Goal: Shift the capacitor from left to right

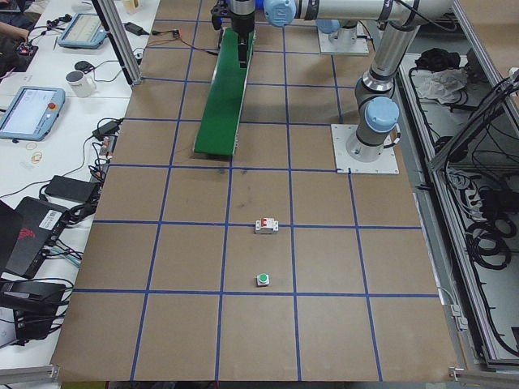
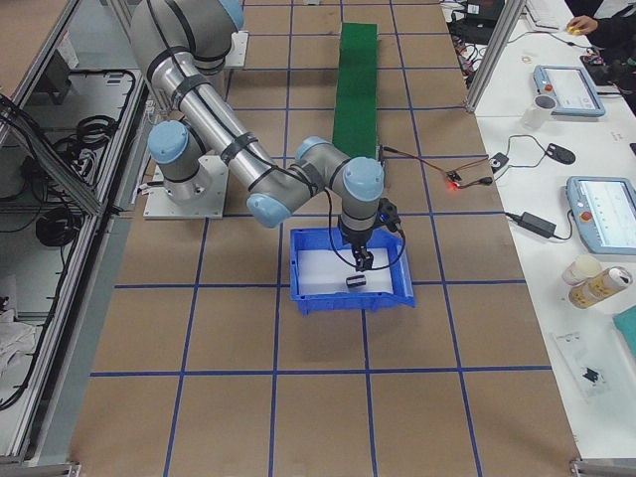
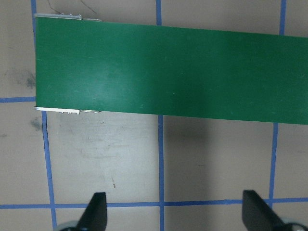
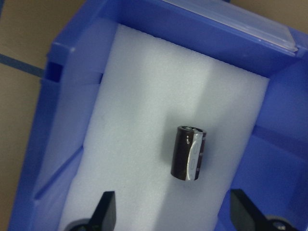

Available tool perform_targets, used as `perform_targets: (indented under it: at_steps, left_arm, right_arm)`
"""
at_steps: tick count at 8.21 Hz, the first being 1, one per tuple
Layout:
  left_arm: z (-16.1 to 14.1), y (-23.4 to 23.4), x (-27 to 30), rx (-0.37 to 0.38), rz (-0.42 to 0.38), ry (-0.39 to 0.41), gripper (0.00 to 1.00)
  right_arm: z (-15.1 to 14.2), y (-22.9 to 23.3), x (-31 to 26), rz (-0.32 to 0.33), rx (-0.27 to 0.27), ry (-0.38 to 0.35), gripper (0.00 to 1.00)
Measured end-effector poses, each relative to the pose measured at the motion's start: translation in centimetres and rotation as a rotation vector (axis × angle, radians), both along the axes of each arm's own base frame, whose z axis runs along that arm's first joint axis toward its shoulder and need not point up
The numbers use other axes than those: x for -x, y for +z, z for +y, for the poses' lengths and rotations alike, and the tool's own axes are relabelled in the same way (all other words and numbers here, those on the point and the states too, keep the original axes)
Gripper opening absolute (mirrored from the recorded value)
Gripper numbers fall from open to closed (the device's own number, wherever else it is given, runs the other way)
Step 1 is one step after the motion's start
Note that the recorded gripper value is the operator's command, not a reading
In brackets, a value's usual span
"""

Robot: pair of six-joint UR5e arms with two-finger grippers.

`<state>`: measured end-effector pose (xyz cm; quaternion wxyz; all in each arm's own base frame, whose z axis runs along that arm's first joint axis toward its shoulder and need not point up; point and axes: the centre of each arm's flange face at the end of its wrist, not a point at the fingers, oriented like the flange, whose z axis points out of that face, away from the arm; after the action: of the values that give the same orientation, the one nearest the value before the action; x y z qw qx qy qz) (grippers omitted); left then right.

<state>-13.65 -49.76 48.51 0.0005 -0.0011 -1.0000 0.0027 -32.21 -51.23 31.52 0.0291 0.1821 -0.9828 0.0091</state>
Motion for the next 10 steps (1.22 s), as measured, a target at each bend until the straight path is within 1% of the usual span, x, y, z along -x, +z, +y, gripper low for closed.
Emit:
perform_targets:
  at_steps: [1, 2, 3, 4, 5, 6, 8, 9, 10]
  left_arm:
    - [0.0, 0.0, 0.0, 0.0, 0.0, 0.0, 1.0]
    - [0.0, 0.0, 0.0, -0.001, 0.001, 0.0, 1.0]
    - [0.0, -0.1, 0.0, -0.001, 0.001, 0.0, 1.0]
    - [0.0, -0.1, 0.0, -0.001, 0.001, 0.0, 1.0]
    - [0.0, -0.1, 0.0, -0.001, 0.001, 0.0, 1.0]
    - [0.0, -0.1, 0.0, -0.002, 0.0, 0.0, 1.0]
    - [0.0, -0.1, 0.0, -0.002, 0.001, 0.0, 1.0]
    - [0.0, -0.1, 0.0, -0.002, 0.001, 0.0, 1.0]
    - [0.0, -0.1, 0.0, -0.002, 0.0, 0.0, 1.0]
  right_arm:
    - [0.1, 2.3, -2.2, -0.037, 0.006, -0.008, 1.0]
    - [-0.3, 5.1, -5.9, -0.057, 0.017, -0.004, 1.0]
    - [-0.8, 7.8, -10.6, -0.066, 0.015, -0.008, 1.0]
    - [-1.2, 10.1, -15.7, -0.078, -0.001, -0.039, 1.0]
    - [-1.5, 11.9, -21.1, -0.088, -0.028, -0.085, 1.0]
    - [-1.7, 13.3, -27.1, -0.079, -0.055, -0.139, 1.0]
    - [-1.3, 14.5, -38.3, -0.058, -0.066, -0.236, 1.0]
    - [-0.5, 14.4, -43.5, -0.052, -0.068, -0.273, 1.0]
    - [0.2, 14.3, -46.9, -0.05, -0.07, -0.29, 1.0]
